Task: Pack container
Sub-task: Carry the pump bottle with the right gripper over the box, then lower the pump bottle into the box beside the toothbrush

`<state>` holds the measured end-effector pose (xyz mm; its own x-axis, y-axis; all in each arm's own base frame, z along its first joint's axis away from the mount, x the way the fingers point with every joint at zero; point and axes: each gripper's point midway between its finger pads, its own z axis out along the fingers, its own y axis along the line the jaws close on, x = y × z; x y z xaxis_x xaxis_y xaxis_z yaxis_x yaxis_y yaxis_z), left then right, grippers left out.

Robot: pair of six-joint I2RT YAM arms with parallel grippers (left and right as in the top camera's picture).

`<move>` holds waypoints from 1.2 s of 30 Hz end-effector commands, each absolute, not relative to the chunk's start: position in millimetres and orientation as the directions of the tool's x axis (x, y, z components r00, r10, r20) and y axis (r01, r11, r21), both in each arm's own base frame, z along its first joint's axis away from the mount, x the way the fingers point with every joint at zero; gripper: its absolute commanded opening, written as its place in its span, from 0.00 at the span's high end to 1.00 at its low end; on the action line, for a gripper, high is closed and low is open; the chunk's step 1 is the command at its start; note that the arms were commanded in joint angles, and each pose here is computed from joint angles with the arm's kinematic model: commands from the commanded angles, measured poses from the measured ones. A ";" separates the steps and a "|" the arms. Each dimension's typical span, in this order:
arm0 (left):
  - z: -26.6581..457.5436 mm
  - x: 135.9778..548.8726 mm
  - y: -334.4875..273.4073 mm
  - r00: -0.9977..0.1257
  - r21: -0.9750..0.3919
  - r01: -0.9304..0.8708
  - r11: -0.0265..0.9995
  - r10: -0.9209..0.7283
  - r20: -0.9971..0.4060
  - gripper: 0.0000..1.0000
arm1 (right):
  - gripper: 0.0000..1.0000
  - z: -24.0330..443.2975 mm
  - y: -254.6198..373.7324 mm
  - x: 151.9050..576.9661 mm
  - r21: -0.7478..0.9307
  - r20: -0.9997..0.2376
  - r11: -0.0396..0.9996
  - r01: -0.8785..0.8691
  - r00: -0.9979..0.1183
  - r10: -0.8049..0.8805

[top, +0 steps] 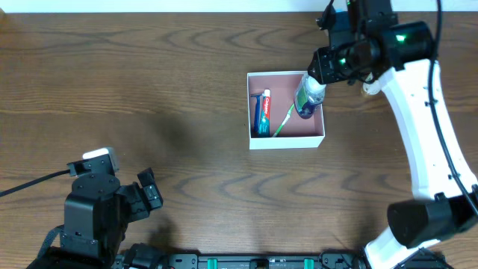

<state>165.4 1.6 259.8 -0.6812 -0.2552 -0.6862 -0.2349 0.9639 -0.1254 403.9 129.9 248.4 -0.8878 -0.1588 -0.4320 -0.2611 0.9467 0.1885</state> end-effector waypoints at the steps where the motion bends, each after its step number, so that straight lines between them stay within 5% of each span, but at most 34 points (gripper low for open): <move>1: 259.7 165.3 3.9 -0.676 -0.126 -0.252 0.959 -0.268 -0.687 0.02 | 0.70 246.1 124.9 416.8 0.153 -0.438 0.969 -0.193 -0.892 -0.108; 36: 259.7 165.3 3.9 -0.676 -0.126 -0.252 0.959 -0.268 -0.687 0.02 | 0.70 211.8 129.4 457.0 0.122 -0.453 0.983 -0.141 -0.889 -0.071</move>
<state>165.4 1.6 259.9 -0.6809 -0.2553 -0.6864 -0.2348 0.9639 -0.1256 450.6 122.6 204.3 -0.9015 -0.0767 -0.4259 -0.1402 0.9828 0.1199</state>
